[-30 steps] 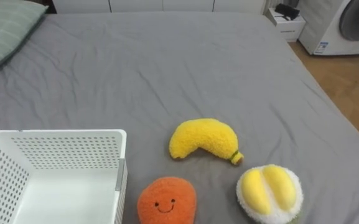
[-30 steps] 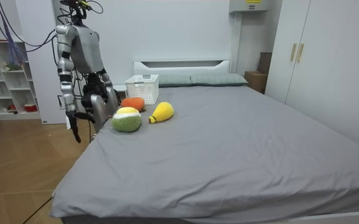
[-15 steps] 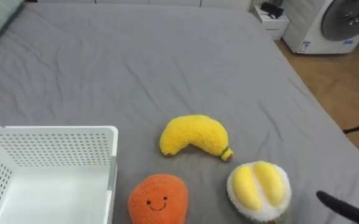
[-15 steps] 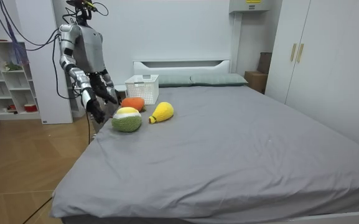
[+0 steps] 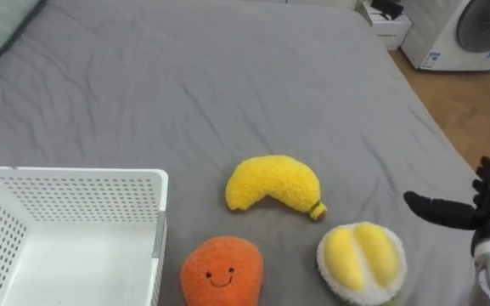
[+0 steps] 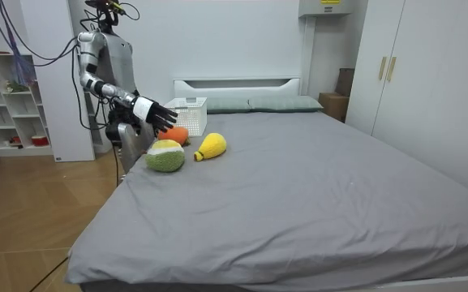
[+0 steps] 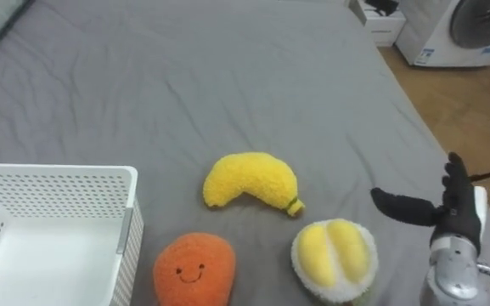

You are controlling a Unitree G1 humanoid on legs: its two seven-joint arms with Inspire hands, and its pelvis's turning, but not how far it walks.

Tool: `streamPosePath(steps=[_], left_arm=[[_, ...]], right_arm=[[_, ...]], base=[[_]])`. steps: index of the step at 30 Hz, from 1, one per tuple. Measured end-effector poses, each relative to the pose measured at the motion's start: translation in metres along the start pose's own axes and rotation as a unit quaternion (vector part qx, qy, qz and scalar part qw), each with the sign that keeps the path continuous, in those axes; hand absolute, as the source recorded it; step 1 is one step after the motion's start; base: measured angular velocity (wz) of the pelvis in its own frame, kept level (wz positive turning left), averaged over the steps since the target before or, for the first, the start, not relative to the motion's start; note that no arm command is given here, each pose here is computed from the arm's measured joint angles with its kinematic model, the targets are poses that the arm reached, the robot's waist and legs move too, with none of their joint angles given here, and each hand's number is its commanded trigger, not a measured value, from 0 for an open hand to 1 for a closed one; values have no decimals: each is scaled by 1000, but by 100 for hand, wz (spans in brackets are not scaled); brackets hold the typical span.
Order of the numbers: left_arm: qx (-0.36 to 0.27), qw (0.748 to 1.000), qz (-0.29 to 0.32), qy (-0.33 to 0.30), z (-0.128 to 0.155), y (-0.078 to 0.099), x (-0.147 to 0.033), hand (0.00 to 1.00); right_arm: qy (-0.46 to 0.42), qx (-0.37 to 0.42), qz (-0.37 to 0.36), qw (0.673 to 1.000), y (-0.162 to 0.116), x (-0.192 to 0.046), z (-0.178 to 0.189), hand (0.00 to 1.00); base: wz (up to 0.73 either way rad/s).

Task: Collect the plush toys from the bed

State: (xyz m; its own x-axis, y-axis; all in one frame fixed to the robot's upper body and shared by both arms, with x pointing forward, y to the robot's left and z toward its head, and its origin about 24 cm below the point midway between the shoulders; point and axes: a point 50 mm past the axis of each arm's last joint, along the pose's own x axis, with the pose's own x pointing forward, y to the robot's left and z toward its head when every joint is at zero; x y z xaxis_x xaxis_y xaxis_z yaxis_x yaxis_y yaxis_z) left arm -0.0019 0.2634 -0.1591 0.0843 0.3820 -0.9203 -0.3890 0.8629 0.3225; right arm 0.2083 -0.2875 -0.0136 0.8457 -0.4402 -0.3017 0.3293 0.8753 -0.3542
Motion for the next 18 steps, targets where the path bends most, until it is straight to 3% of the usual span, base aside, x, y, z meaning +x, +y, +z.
streamPosePath(steps=[6,18], left_arm=[[4,1000,-4,-5,4,-4,0,0],[9,1000,2,1,-1,-3,0,0]], right_arm=[[40,-103,64,992,15,-3,-21,0],[160,-216,174,947,23,-14,-76,0]], base=[[0],[9]])
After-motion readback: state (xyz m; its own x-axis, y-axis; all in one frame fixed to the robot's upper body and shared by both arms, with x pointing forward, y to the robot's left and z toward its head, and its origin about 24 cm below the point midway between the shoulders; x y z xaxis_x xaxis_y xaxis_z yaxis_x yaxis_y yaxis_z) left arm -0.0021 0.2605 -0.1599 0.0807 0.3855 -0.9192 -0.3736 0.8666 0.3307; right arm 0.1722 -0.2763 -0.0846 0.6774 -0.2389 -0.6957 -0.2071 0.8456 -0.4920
